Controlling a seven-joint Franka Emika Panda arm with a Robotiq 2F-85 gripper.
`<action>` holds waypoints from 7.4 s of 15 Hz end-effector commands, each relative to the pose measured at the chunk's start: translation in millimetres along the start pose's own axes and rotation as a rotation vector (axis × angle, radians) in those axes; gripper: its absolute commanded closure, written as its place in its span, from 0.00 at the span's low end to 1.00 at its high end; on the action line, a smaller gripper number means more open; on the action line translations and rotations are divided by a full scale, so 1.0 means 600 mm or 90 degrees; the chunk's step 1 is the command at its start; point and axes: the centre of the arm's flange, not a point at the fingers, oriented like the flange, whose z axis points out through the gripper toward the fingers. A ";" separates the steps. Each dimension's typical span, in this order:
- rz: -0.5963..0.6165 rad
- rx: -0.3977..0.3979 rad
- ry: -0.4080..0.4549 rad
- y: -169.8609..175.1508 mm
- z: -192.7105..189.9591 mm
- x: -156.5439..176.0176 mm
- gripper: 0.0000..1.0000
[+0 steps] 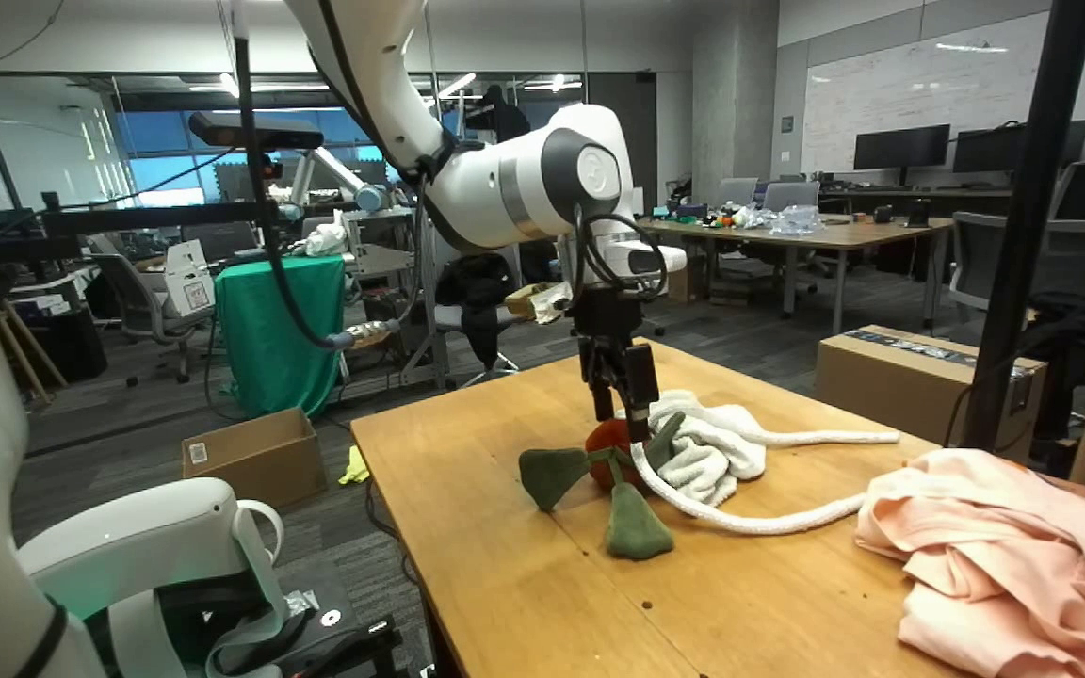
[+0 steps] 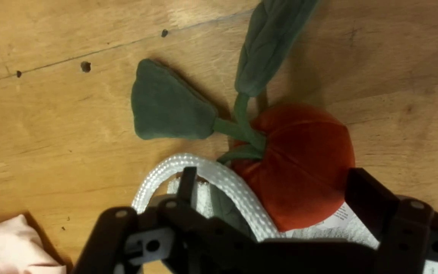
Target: Separate the clothes, rope and plush toy on the table
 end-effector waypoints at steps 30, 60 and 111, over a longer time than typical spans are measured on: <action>0.296 0.076 -0.011 -0.004 0.047 -0.026 0.73; -0.260 0.569 -0.220 0.037 -0.044 -0.055 0.81; -0.692 0.341 -0.377 -0.309 -0.083 -0.069 0.29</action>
